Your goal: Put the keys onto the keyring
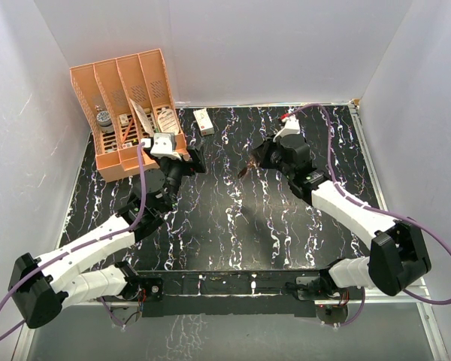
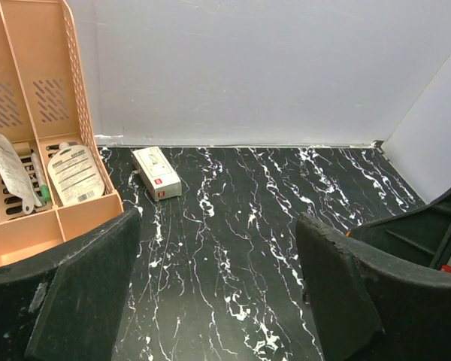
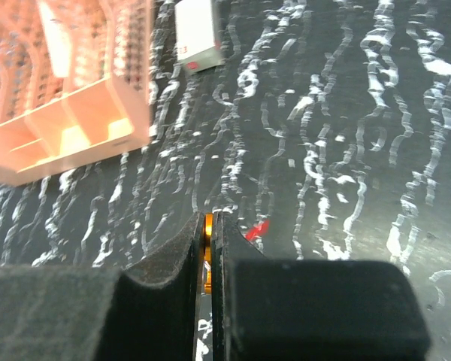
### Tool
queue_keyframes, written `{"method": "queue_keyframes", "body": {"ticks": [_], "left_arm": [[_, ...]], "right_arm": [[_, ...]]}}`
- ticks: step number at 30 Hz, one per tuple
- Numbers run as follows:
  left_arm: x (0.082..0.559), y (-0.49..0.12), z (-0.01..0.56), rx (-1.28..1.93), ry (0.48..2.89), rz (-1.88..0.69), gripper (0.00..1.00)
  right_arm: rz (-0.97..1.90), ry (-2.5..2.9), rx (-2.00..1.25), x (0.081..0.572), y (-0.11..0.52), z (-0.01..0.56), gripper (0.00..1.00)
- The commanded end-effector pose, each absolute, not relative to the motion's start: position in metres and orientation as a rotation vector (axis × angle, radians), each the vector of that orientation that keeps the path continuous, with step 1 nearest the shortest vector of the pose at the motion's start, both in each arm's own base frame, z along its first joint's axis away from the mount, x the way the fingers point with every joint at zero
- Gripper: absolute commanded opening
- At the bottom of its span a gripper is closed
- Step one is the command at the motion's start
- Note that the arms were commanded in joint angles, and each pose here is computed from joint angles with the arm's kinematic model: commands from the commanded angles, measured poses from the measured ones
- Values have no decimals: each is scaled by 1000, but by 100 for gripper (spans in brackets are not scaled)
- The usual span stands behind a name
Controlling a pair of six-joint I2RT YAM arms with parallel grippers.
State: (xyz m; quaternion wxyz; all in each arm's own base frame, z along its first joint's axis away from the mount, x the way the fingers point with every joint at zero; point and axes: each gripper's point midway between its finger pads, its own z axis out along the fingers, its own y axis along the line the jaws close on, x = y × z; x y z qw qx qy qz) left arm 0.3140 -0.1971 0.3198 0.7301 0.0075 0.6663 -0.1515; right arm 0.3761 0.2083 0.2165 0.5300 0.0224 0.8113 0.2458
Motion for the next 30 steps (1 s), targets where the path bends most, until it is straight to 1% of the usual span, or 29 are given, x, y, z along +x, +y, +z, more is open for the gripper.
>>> {"method": "queue_keyframes", "body": {"ticks": [1,2,5,6,7,13,17,22,26,30], "left_arm": [[316,-194,335,-18,1435,-346,82],[315,-194,335,-18,1436,-344,82],[314,-191,337,-21,1441,-334,83],[314,-190,337,-22,1444,-329,83],[314,-189,337,-24,1447,-322,84],[316,-182,338,-35,1471,-276,87],[314,-172,341,-61,1470,-261,88],[308,-156,346,-102,1433,-264,89],[309,-150,344,-102,1453,-239,89],[311,-149,344,-103,1456,-242,90]], "right_arm": [[843,1749,-109,364,243,266,0],[811,1760,-74,370,238,263,0],[499,1887,152,393,190,231,0],[416,1928,186,395,179,222,0],[393,1930,190,396,175,221,0],[521,1902,118,393,196,221,0],[639,1916,50,393,220,205,0],[836,1990,-74,389,272,172,0],[890,1999,-88,389,292,157,0],[890,1997,-77,393,295,153,0]]}}
